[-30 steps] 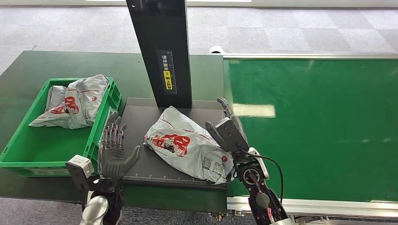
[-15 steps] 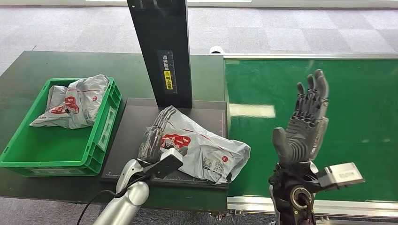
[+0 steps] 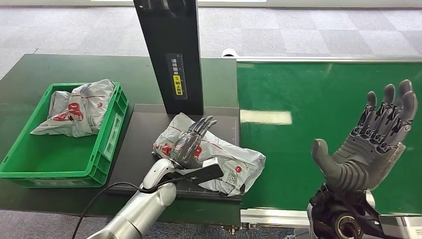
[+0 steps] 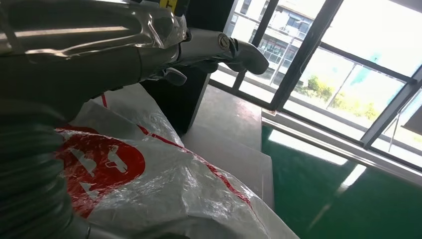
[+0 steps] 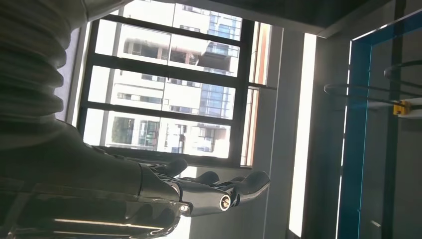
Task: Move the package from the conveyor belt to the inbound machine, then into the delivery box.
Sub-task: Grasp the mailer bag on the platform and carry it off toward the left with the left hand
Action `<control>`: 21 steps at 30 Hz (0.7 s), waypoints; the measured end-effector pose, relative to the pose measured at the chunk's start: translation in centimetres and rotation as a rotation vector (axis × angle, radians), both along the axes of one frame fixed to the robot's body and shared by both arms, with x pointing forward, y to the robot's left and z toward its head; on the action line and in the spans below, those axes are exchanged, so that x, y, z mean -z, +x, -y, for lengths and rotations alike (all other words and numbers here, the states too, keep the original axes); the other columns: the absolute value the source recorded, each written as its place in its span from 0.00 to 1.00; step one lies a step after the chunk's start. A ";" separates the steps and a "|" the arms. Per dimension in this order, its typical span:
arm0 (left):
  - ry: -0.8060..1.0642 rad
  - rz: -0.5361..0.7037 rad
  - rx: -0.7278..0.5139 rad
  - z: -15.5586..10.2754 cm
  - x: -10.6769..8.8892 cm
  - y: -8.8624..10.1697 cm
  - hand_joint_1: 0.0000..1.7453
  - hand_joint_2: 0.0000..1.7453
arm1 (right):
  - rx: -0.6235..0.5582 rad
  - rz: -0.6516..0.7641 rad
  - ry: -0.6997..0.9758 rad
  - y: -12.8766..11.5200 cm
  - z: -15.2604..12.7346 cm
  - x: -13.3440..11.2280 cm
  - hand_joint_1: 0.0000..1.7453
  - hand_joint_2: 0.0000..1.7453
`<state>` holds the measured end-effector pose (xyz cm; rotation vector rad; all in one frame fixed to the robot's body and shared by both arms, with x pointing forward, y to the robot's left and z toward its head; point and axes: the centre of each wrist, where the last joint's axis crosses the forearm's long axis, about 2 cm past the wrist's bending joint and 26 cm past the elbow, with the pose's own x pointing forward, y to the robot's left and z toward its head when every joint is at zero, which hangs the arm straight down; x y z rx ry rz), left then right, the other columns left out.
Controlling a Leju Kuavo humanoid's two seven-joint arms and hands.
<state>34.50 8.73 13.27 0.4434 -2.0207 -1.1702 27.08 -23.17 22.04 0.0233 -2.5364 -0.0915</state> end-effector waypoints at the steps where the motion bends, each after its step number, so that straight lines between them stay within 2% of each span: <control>1: 0.003 -0.002 0.001 0.0 0.0 0.0 0.00 1.00 | 0.002 0.001 0.000 0.0 0.0 0.0 0.00 1.00; 13: 0.111 -0.037 0.031 0.6 0.7 0.5 0.01 1.00 | -0.009 0.007 0.010 0.1 0.3 -0.2 0.00 1.00; 14: 0.135 -0.049 0.036 0.6 0.8 0.5 0.07 1.00 | -0.011 0.010 0.012 0.1 0.2 -0.3 0.00 1.00; 15: 0.162 -0.063 0.042 0.7 1.0 0.6 0.26 1.00 | -0.015 0.014 0.014 0.2 0.2 -0.4 0.00 1.00; 17: 0.217 -0.096 0.065 0.8 1.2 0.7 0.75 1.00 | -0.021 0.026 0.019 0.4 0.1 -0.7 0.00 1.00; 18: 0.242 -0.117 0.082 0.9 1.3 0.8 0.94 1.00 | -0.024 0.032 0.021 0.6 0.1 -0.9 0.00 1.00; 19: 0.265 -0.138 0.100 1.0 1.4 0.8 0.99 1.00 | -0.027 0.039 0.024 0.7 0.1 -1.1 0.00 1.00; 21: 0.302 -0.178 0.139 1.0 1.6 0.9 1.00 1.00 | -0.029 0.050 0.028 1.1 0.0 -1.5 0.00 1.00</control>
